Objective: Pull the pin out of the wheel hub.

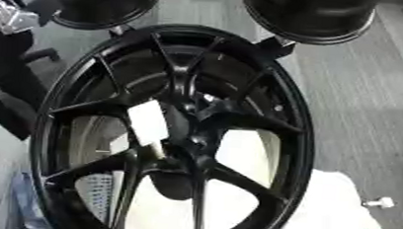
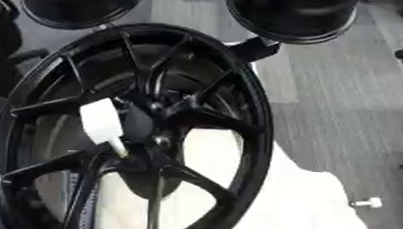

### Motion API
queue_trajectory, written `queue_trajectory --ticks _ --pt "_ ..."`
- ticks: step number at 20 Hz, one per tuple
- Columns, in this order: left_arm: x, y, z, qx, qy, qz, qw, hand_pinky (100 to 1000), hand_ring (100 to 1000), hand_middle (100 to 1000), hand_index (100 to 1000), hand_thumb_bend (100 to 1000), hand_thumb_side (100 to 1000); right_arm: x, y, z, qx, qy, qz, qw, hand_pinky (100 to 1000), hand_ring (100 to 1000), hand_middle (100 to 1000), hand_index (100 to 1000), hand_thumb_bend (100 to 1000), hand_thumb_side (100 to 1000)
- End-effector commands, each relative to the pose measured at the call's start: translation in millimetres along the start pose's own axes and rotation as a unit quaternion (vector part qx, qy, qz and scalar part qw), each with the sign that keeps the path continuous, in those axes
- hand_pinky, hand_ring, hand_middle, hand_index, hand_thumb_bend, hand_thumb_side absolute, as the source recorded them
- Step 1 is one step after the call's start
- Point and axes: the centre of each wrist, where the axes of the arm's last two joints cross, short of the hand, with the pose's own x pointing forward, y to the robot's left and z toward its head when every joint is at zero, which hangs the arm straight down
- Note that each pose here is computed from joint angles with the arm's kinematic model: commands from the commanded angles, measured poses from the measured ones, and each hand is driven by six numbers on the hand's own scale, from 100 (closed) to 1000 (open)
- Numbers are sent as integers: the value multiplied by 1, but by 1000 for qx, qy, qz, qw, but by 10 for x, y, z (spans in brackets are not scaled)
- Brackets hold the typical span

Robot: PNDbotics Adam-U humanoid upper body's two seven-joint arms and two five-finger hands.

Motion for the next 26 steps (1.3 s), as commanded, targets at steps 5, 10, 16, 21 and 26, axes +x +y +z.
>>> queue_trajectory --ticks 5,10,16,21,26 --pt "42 123 -303 -60 -67 -25 996 854 781 736 828 142 311 62 -35 -47 15 -12 7 1000 803 706 701 812 100 550" --pt "81 58 -446 -101 -102 -31 989 858 791 759 840 169 371 74 -23 -60 21 -14 6 1000 803 705 700 812 100 551" --pt "257 -67 -496 -138 -140 -56 979 880 829 801 873 279 343 85 -12 -71 25 -15 4 1000 803 704 699 812 100 553" --pt "334 -137 -536 -156 -156 -69 973 887 844 811 884 332 268 88 -2 -74 29 -14 2 999 803 703 699 812 100 554" --pt "330 -256 -577 -172 -164 -60 969 881 841 808 884 288 171 86 5 -72 30 -13 0 999 803 703 699 812 100 555"
